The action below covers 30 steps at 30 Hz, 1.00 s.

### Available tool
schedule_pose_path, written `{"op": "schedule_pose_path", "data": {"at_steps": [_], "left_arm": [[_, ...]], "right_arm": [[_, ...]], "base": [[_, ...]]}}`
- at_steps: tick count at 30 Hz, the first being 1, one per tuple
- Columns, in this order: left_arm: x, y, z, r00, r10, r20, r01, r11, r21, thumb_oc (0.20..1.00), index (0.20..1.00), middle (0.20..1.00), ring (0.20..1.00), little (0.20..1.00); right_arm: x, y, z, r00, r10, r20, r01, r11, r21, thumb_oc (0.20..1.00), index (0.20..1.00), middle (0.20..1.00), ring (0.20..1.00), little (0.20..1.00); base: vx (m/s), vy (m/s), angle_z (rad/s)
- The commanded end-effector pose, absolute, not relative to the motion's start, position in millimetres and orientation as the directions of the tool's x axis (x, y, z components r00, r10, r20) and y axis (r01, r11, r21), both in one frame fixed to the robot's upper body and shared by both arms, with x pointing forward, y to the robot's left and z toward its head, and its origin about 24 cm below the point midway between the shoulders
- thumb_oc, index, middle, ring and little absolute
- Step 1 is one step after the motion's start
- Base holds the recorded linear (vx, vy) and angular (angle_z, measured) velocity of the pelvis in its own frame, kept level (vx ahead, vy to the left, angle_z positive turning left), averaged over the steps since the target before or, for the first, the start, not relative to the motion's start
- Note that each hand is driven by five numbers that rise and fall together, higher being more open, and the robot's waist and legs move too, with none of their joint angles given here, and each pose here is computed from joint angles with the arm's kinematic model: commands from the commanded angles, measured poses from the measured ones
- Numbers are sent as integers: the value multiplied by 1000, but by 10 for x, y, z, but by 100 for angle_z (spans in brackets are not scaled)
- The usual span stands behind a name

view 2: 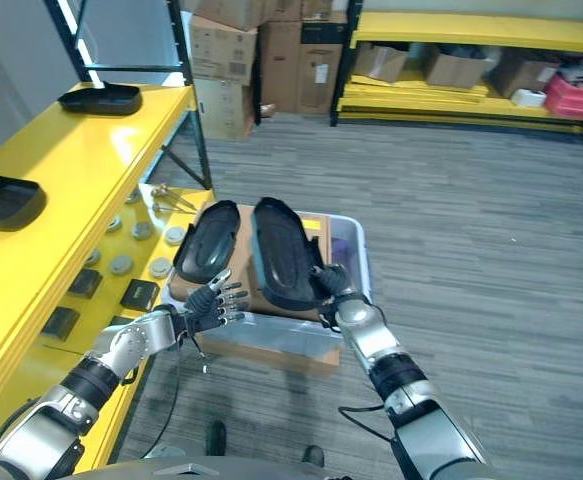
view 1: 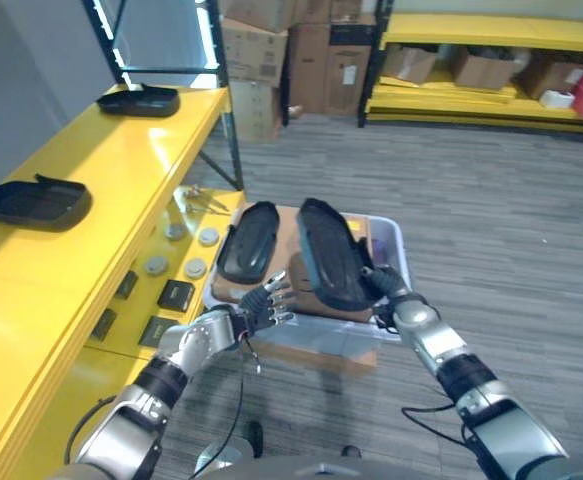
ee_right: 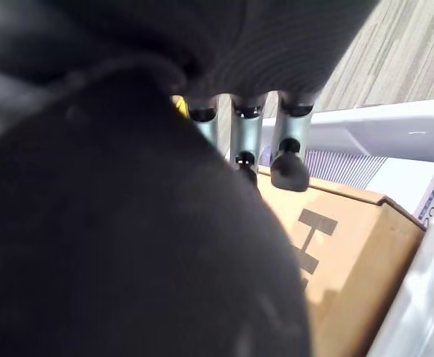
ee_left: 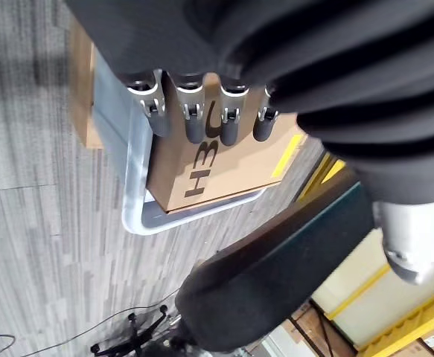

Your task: Move parts from the plastic box to the shelf.

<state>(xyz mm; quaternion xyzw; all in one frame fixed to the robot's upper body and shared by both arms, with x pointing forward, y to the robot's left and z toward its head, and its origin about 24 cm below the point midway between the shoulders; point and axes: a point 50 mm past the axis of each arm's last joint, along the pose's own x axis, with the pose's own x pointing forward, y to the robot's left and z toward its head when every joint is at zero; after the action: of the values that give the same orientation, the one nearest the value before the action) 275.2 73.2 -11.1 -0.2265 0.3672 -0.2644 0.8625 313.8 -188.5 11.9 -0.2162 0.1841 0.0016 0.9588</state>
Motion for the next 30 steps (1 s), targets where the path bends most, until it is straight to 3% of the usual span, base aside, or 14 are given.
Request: {"op": "schedule_pose_path", "data": {"at_steps": [1, 11, 20, 30], "left_arm": [[2878, 556, -9, 589, -637, -498, 298, 744, -598, 1000, 1000, 1000, 1000, 1000], [2964, 192, 232, 652, -650, -389, 293, 690, -662, 1000, 1000, 1000, 1000, 1000], [3069, 214, 435, 725, -624, -291, 340, 692, -637, 1000, 1000, 1000, 1000, 1000], [3059, 232, 572, 668, -705, -240, 613, 703, -360, 1000, 1000, 1000, 1000, 1000]], "right_arm": [[3401, -1694, 495, 979, 5, -205, -93, 902, -422, 200, 200, 200, 200, 200], [3395, -1328, 419, 954, 146, -261, -254, 858, -447, 200, 200, 200, 200, 200], [3341, -1151, 307, 931, 196, -309, -329, 817, -473, 200, 200, 200, 200, 200], [3321, -1155, 300, 921, 225, -320, -362, 797, -483, 200, 200, 200, 200, 200]], "base": [[17, -22, -3], [9, -14, -6], [0, 0, 0], [0, 0, 0]]}}
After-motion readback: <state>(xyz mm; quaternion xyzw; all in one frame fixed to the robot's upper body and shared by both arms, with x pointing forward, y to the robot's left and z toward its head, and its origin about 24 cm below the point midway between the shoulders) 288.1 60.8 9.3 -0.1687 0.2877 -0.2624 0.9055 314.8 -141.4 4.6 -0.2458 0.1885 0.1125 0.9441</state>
